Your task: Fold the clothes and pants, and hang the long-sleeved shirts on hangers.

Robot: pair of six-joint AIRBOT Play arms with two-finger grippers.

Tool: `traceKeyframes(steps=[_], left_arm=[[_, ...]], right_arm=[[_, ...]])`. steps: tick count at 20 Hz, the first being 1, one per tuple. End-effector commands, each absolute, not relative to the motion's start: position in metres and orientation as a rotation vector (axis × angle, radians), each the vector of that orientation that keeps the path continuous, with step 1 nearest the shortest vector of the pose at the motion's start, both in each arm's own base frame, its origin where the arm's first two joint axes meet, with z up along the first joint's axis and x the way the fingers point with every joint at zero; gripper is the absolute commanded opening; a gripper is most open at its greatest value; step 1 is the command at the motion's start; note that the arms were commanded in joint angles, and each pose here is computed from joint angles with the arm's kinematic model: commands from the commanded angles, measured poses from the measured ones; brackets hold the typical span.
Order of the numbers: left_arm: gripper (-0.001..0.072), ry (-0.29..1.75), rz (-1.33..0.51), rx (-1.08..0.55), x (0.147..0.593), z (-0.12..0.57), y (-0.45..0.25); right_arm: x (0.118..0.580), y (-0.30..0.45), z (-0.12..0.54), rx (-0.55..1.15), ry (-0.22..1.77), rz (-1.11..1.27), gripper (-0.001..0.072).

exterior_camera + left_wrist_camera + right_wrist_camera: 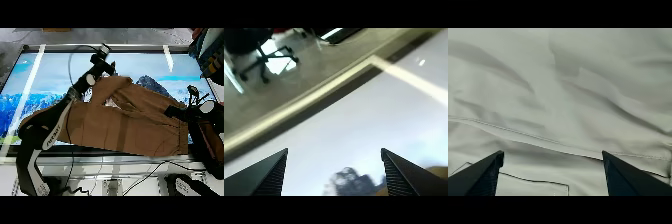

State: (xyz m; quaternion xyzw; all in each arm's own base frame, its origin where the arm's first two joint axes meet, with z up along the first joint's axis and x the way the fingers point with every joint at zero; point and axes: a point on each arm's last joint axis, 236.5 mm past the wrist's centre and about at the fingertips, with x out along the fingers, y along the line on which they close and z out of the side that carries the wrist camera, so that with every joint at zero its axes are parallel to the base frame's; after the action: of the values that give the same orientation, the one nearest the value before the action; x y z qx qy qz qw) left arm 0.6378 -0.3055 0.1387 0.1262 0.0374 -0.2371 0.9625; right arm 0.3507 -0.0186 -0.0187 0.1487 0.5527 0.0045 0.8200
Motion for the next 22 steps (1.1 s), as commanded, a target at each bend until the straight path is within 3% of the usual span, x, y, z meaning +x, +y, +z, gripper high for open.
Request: traceKeyframes(steps=[1,3,7,9,10,12,22], left_arm=[[0.0635,0.282,-0.604,-0.114,0.618,0.147,-0.295],[0.0503,0.488,-0.655,-0.140,0.599,0.122,-0.270],[0.0522,0.932,-0.421,-0.021,0.575,0.024,-0.156],[0.0562,1.065,-0.413,-0.076,0.559,-0.003,-0.137],[0.0564,1.102,-0.440,-0.113,0.553,-0.011,-0.138],[0.0649,1.137,-0.519,-0.160,0.547,-0.027,-0.149],[0.0618,1.225,-0.637,-0.207,0.533,-0.085,-0.187]], right_arm=[[0.350,-0.019,-0.019,0.313,1.179,0.010,0.0695],[0.350,-0.019,-0.019,0.312,1.179,0.009,0.0694],[0.350,-0.019,-0.019,0.312,1.179,0.009,0.0694],[0.351,-0.019,-0.019,0.313,1.178,0.009,0.0694],[0.351,-0.019,-0.019,0.313,1.178,0.009,0.0694],[0.351,-0.019,-0.019,0.313,1.178,0.009,0.0695],[0.351,-0.019,-0.019,0.313,1.178,0.010,0.0694]])
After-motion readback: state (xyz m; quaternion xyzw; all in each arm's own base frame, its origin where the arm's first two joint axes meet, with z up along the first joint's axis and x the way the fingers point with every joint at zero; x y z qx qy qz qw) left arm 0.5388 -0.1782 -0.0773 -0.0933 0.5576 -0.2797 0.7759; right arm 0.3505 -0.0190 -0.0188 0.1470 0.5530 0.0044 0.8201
